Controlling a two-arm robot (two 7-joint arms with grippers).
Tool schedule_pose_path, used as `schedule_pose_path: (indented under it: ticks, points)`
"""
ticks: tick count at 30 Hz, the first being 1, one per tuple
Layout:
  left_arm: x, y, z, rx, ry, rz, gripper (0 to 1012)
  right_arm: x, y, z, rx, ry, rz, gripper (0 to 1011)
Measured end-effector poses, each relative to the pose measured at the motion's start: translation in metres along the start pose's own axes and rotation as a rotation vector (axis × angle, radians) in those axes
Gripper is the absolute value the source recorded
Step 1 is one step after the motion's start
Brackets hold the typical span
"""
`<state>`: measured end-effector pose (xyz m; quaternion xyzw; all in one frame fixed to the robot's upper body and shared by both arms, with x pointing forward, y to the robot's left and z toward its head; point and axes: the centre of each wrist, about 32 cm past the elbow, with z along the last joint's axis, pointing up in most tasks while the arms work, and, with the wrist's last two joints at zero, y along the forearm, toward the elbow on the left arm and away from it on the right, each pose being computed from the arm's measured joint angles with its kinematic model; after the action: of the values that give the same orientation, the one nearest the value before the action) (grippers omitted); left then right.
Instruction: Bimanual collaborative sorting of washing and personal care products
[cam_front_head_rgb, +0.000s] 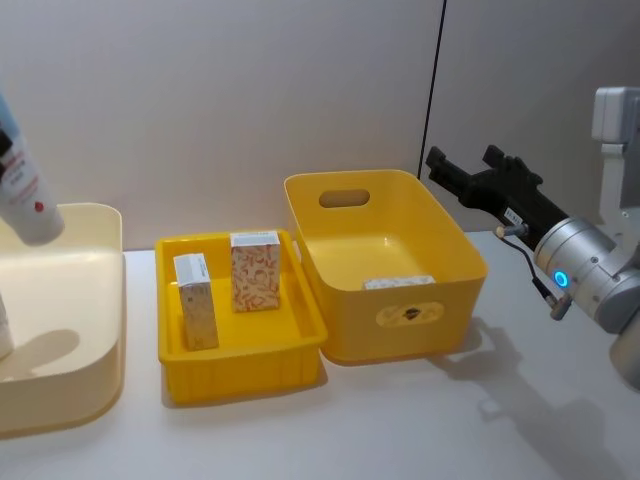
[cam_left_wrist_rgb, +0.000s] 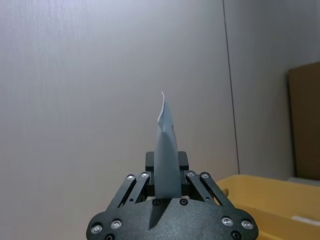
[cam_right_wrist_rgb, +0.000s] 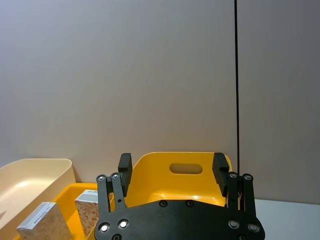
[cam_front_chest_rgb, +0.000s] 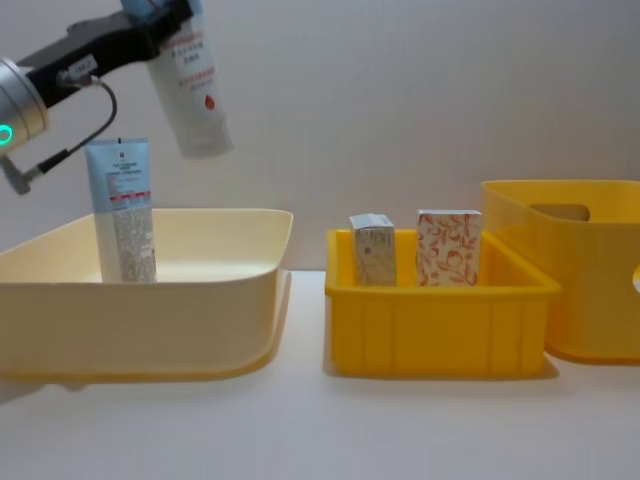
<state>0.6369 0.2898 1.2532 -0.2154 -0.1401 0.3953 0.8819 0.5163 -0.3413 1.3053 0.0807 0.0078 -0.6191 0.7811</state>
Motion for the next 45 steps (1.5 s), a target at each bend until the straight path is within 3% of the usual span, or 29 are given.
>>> schedule_pose_path:
  ticks: [5,9,12,17,30,45]
  points:
    - [0.0132,-0.0094,-0.0010,-0.046,0.043,-0.042,241,-0.002,0.003,0.000,-0.005,-0.001,0.030,1001]
    - [0.0287,-0.0170,-0.0112,-0.065,0.098,-0.075,242,-0.005,0.007,0.001,-0.012,0.001,0.065,1001]
    - [0.0350,-0.0236,-0.0178,-0.079,0.132,-0.102,241,-0.007,0.010,0.001,-0.017,0.002,0.095,1001]
    - [0.0417,-0.0298,-0.0230,-0.097,0.167,-0.134,241,-0.011,0.015,0.004,-0.025,0.003,0.161,1001]
    - [0.0477,-0.0357,-0.0253,-0.116,0.198,-0.164,241,-0.022,0.027,0.009,-0.046,0.008,0.337,1001]
    - [0.0492,-0.0372,-0.0251,-0.122,0.209,-0.174,241,-0.037,0.045,0.016,-0.075,0.021,0.588,1001]
